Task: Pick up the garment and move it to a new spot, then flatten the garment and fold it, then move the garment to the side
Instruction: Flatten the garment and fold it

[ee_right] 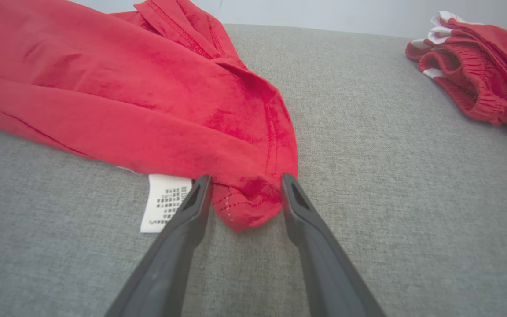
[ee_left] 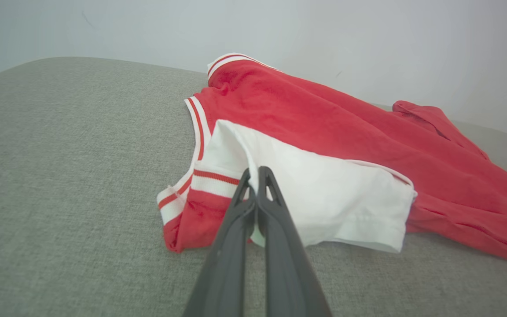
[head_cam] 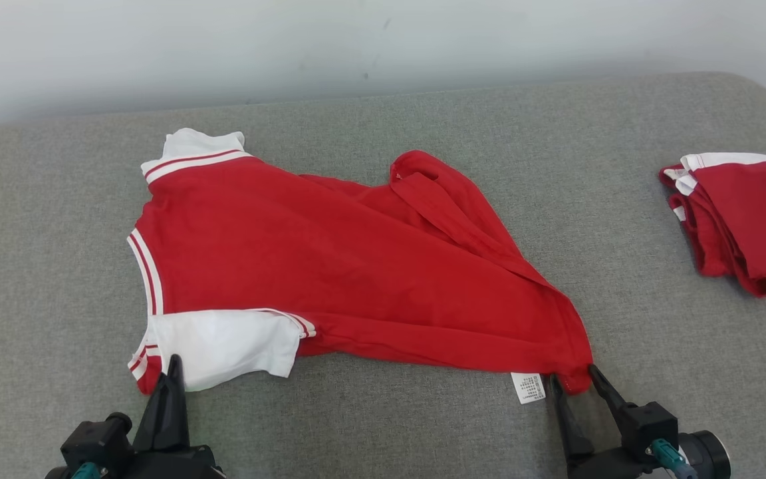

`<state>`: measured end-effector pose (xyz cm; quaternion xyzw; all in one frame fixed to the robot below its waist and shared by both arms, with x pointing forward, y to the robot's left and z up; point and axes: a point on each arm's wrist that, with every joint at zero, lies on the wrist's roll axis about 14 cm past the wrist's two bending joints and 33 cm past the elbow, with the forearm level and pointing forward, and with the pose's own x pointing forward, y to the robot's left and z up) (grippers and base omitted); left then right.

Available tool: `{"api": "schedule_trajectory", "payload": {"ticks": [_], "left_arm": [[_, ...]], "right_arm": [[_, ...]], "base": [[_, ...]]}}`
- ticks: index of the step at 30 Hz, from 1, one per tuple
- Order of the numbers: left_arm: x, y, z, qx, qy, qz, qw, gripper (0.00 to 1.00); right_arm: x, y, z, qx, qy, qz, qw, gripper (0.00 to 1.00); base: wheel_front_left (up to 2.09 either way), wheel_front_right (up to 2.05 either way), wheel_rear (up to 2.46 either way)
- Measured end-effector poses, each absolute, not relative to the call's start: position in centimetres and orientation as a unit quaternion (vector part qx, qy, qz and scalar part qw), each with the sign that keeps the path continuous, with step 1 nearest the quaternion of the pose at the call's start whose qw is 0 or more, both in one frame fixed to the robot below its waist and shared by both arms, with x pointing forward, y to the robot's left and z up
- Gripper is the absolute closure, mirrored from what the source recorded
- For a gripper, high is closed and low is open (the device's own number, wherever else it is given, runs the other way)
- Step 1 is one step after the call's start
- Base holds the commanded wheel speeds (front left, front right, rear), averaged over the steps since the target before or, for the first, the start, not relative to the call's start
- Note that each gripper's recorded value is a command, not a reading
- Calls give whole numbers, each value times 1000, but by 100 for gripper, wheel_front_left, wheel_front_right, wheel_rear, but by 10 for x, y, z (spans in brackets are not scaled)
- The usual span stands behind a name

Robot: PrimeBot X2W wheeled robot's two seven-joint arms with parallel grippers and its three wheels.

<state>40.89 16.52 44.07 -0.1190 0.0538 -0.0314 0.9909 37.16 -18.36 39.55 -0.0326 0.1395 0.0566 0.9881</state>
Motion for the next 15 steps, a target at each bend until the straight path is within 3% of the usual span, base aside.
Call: {"api": "schedule_trajectory", "payload": {"ticks": [4, 10, 13, 15], "left_arm": [[409, 165, 440, -119, 55, -31, 991, 100], [408, 166, 439, -121, 57, -30, 991, 100], [409, 166, 438, -124, 57, -28, 990, 100], [409, 166, 438, -124, 58, -28, 990, 100]], "right_arm": [[370, -184, 391, -39, 147, 58, 987, 25], [369, -180, 389, -51, 150, 70, 985, 39], [368, -180, 389, -52, 151, 70, 985, 57], [366, -181, 387, -53, 154, 69, 984, 97]], "base": [[0, 0, 0], [0, 0, 0], [0, 0, 0], [0, 0, 0]]}}
